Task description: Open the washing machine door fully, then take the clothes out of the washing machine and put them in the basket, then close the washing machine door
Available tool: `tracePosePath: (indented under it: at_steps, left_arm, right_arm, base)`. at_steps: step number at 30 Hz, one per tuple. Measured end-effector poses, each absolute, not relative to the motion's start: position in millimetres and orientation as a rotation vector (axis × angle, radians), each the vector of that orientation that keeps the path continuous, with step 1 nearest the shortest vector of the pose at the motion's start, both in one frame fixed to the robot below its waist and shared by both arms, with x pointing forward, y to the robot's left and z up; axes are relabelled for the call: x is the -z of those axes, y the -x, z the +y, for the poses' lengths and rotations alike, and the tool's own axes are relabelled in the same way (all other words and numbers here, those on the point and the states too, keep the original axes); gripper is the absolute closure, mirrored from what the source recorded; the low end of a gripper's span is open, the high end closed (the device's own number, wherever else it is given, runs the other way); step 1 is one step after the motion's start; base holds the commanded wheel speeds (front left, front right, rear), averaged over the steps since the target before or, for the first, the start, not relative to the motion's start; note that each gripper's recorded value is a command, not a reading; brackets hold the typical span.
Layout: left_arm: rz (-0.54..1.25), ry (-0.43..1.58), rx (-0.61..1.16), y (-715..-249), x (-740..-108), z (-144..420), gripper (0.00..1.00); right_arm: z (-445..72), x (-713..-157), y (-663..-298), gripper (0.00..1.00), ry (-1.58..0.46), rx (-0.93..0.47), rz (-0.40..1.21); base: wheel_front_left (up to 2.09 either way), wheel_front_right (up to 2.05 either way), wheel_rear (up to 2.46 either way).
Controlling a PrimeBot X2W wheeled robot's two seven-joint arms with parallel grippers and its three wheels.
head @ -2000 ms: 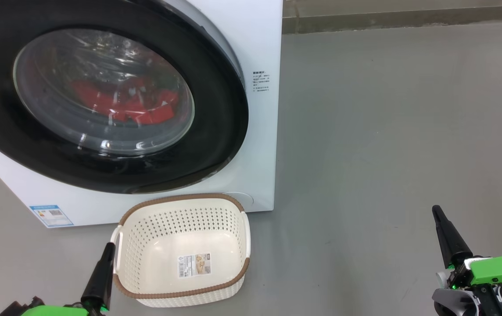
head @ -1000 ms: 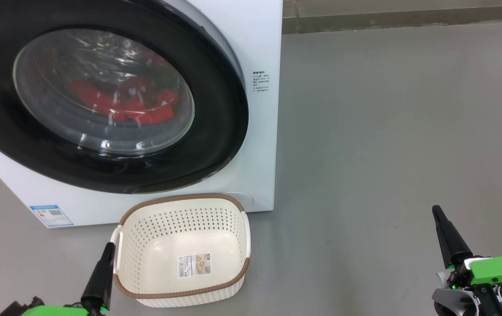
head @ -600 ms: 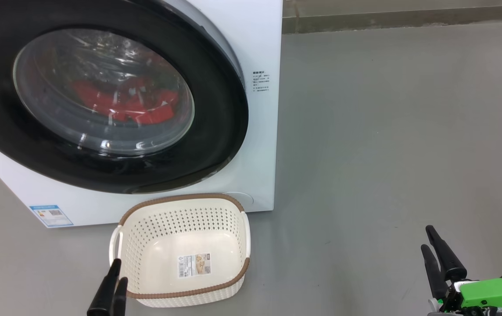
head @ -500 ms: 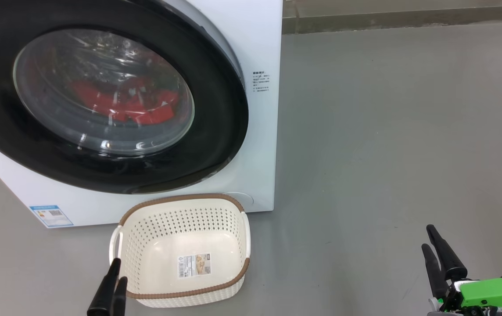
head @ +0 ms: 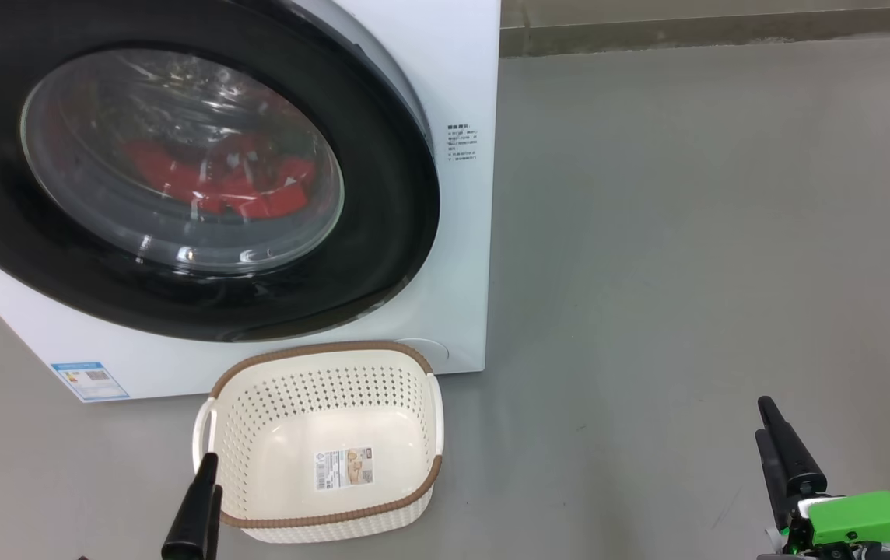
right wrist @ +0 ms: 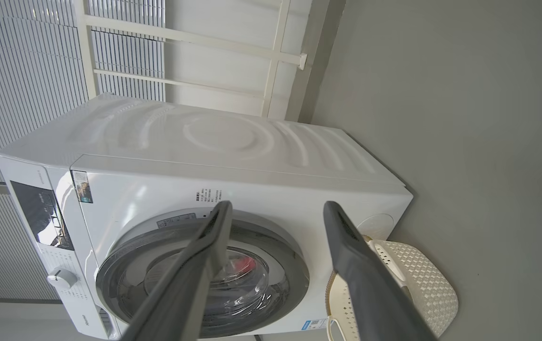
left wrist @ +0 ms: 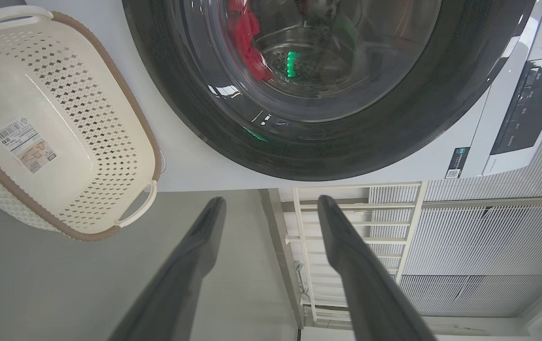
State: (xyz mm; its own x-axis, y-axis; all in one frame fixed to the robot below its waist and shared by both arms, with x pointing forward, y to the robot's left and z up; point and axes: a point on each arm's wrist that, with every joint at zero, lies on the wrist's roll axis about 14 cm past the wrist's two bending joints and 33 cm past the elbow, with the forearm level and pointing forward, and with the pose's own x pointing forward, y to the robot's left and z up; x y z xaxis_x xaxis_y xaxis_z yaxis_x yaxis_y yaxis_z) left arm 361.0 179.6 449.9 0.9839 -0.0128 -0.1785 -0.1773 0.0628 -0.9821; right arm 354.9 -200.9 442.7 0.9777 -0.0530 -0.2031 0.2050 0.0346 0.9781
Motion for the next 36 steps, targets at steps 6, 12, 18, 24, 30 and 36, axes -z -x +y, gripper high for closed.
tracePosePath:
  at_steps: [6, 12, 18, 24, 30, 36]
  left_arm:
    - [0.147, 1.429, -0.121, -361.9, -451.8, 180.6, 0.0]
    - [0.145, 1.337, -0.106, -363.0, -454.6, 179.0, 0.0]
    - [0.147, 1.238, -0.097, -363.5, -455.1, 178.4, 0.0]
    - [0.147, 1.134, -0.084, -364.8, -457.3, 176.1, 0.0]
    - [0.147, 1.049, -0.069, -365.2, -458.7, 172.9, 0.0]
    - [0.147, 0.966, -0.061, -363.8, -459.3, 170.9, 0.0]
  right_arm:
    - [-202.6, -443.2, -354.4, 0.0, -1.46, 0.202, 0.119]
    - [-201.4, -442.0, -352.9, 0.0, -1.382, 0.198, 0.129]
    - [-200.4, -439.5, -350.4, 0.0, -1.314, 0.195, 0.142]
    - [-202.4, -441.1, -351.6, 0.0, -1.198, 0.181, 0.145]
    - [-202.9, -442.1, -351.2, 0.0, -1.1, 0.166, 0.148]
    - [-200.7, -440.1, -347.9, 0.0, -0.999, 0.15, 0.162]
  base:
    - [0.0, 0.0, 0.0]
    - [0.0, 0.0, 0.0]
    - [0.0, 0.0, 0.0]
    - [0.0, 0.0, 0.0]
    - [0.0, 0.0, 0.0]
    - [0.0, 0.0, 0.0]
